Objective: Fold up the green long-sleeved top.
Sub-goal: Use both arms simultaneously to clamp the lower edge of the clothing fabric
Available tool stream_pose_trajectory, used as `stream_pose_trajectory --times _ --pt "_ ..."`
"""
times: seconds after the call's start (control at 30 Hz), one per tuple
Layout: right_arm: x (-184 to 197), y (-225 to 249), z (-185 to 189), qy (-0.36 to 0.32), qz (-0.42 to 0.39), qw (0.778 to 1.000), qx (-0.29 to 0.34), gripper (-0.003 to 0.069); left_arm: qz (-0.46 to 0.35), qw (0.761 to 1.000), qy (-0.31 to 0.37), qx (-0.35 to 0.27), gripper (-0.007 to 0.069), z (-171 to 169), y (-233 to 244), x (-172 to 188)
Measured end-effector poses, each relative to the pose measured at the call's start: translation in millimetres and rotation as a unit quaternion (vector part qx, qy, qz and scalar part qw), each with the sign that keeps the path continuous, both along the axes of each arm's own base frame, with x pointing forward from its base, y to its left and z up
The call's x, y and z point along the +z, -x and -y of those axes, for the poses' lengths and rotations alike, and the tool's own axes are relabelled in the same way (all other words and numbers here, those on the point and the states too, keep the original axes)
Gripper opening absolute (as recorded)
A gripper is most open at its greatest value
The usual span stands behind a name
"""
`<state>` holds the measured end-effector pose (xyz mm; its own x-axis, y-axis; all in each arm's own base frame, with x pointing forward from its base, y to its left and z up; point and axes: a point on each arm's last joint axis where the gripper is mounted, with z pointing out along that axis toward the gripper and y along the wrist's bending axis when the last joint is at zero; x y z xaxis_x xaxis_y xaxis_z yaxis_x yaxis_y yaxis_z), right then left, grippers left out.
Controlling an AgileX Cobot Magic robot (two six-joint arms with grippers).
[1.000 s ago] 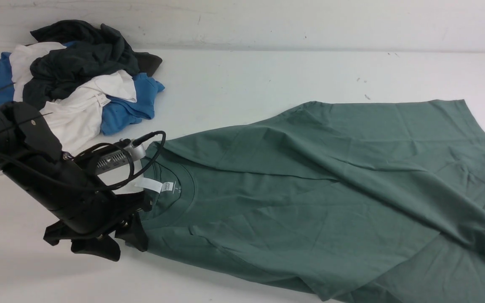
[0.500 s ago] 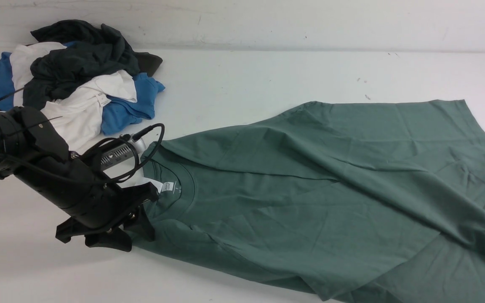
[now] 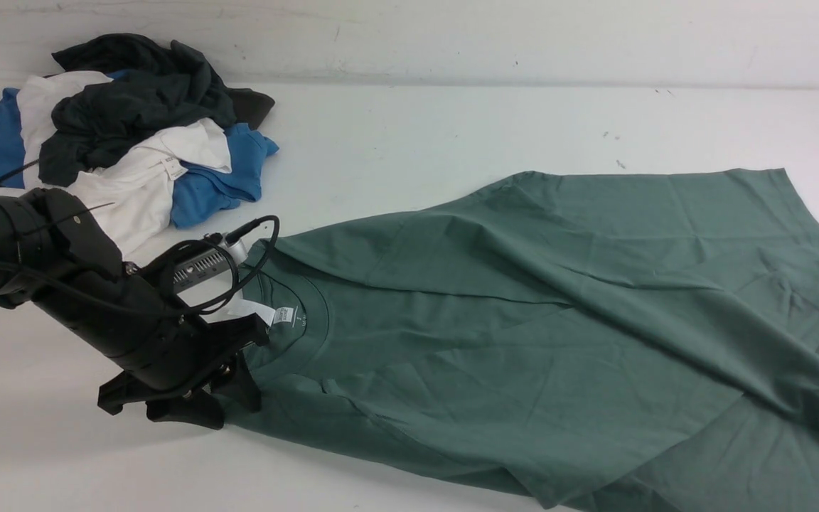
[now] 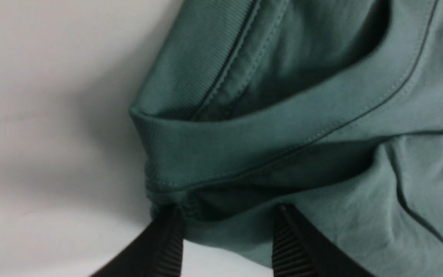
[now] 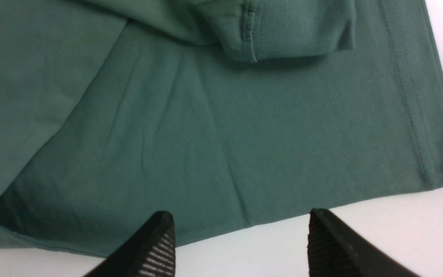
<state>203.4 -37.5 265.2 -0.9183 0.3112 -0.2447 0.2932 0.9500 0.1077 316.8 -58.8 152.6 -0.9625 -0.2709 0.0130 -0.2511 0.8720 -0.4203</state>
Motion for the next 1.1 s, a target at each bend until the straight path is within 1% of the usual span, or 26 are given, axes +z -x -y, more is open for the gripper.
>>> stream_pose_trajectory --times 0.17,0.23,0.27,0.3,0.33,0.37,0.43,0.47,0.57,0.63,0.77,0.83,0.9,1.0,1.1 --pt "0 0 0 0.000 0.002 1.000 0.000 0.0429 -0.006 1.000 0.007 0.002 0.0297 1 -4 -3" --pt "0 0 0 0.000 0.002 1.000 0.000 0.0429 -0.008 1.000 0.007 0.001 0.0258 1 -4 -4" --pt "0 0 0 0.000 0.002 1.000 0.000 0.0429 -0.008 1.000 0.007 0.001 0.0253 1 -4 -4" --pt "0 0 0 0.000 0.002 1.000 0.000 0.0429 -0.007 1.000 0.006 -0.004 0.0204 2 -4 -4" --pt "0 -1 0 0.000 0.003 1.000 0.000 0.0429 -0.008 1.000 0.006 -0.005 0.0196 1 -4 -5" --pt "0 -1 0 0.000 0.004 1.000 0.000 0.0429 -0.004 1.000 0.004 -0.017 0.0123 1 -4 -5" --pt "0 -1 0 0.000 0.004 1.000 0.000 0.0429 -0.001 1.000 0.002 -0.027 0.0055 1 -4 -6" --pt "0 -1 0 -0.001 0.004 1.000 -0.001 0.0429 0.002 1.000 0.002 -0.031 0.0038 0 -4 -6" --pt "0 -1 -2 -0.005 0.002 1.000 0.001 0.0429 0.008 1.000 0.002 -0.026 0.0027 -8 -4 -4" --pt "-3 1 -6 -0.008 -0.005 1.000 0.010 0.0429 0.016 1.000 -0.002 -0.014 0.0027 -20 -4 1" --pt "-19 7 -22 -0.018 -0.032 0.998 0.041 0.0429 0.045 0.999 -0.020 0.021 0.0027 -55 -1 23" --pt "-38 17 -32 -0.022 -0.057 0.996 0.062 0.0429 0.061 0.996 -0.034 0.048 0.0025 -81 5 37" --pt "-50 24 -36 -0.023 -0.068 0.995 0.070 0.0429 0.068 0.995 -0.046 0.062 0.0023 -97 11 47" --pt "-68 37 -38 -0.026 -0.096 0.992 0.073 0.0429 0.065 0.994 -0.055 0.072 0.0023 -111 17 52" --pt "-81 50 -39 -0.029 -0.123 0.989 0.073 0.0429 0.056 0.994 -0.056 0.070 0.0022 -113 20 50"
